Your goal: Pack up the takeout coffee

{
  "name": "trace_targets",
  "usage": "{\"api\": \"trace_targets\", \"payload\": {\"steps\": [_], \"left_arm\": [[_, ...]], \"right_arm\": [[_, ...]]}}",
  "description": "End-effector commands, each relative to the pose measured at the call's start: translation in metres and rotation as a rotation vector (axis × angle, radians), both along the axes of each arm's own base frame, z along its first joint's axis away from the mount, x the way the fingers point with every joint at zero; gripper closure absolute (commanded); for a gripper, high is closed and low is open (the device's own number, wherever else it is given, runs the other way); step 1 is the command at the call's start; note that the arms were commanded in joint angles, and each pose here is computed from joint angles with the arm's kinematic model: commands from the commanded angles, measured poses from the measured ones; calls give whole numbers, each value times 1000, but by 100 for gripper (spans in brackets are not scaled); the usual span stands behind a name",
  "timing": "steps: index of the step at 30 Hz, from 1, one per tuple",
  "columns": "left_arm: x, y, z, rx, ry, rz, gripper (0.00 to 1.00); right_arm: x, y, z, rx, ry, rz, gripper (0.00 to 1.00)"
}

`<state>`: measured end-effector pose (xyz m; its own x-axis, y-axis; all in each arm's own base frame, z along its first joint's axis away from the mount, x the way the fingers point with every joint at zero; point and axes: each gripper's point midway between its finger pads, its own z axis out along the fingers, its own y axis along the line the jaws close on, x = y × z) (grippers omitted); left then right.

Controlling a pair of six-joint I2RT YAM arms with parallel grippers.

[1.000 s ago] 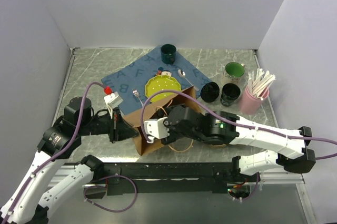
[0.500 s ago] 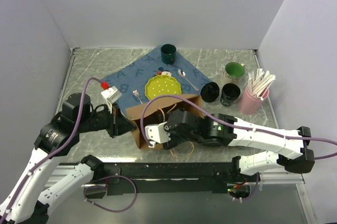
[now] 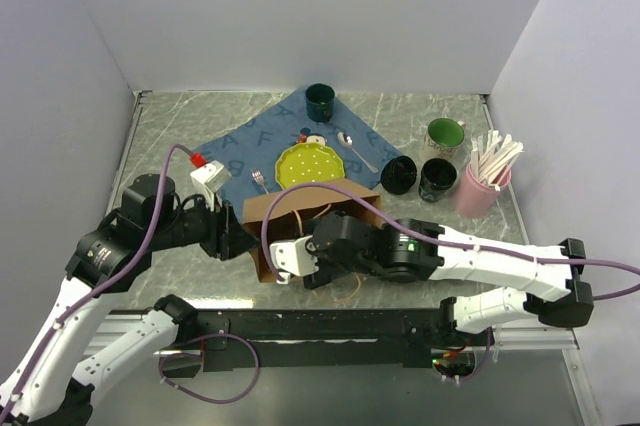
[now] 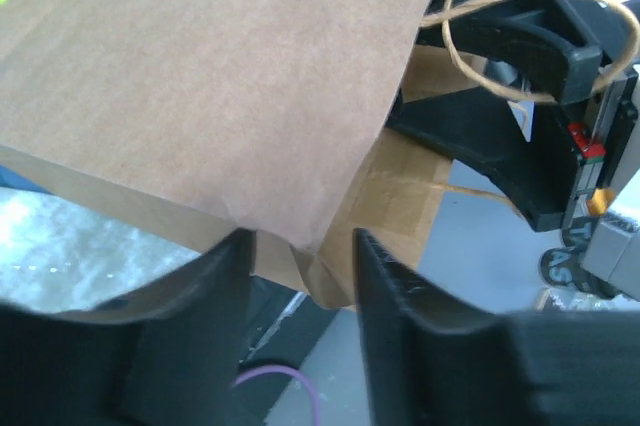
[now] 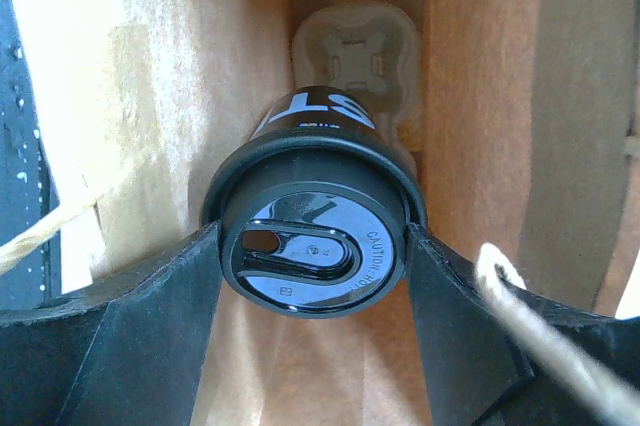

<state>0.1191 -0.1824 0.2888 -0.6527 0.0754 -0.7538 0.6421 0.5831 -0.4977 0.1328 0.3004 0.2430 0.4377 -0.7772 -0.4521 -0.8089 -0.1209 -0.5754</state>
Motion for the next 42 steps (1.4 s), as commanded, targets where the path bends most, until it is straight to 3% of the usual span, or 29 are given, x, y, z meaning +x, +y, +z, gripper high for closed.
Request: {"api": "trace_targets", "payload": {"steps": [1,4,6,13,26,29,30,36,39,42], "left_arm": [[5,5,16,-20,-29,70,41],[9,14,27,-48,-19,177,36],[10,22,26,-66,40,274,38],[5,20,23,-195,208,391,40],[5,25,5,-224,299,479,44],[9,23,-1,-203,309,479,51],[10,23,0,-200,299,481,60],[10,18,2,-159,251,407,89],[7,16,-2,-152,228,364,99],[3,12,-1,-150,198,305,99]], "right_arm": [[6,12,7,58,4,-68,62],[6,15,8,72,20,-83,62],[5,16,6,79,27,-87,62],[2,25,3,97,82,-124,62],[4,40,7,100,102,-141,62],[5,43,10,111,102,-142,62],[5,44,10,109,97,-139,62],[12,36,10,95,62,-123,62],[20,24,9,100,45,-121,62],[31,11,8,98,24,-142,62]]}}
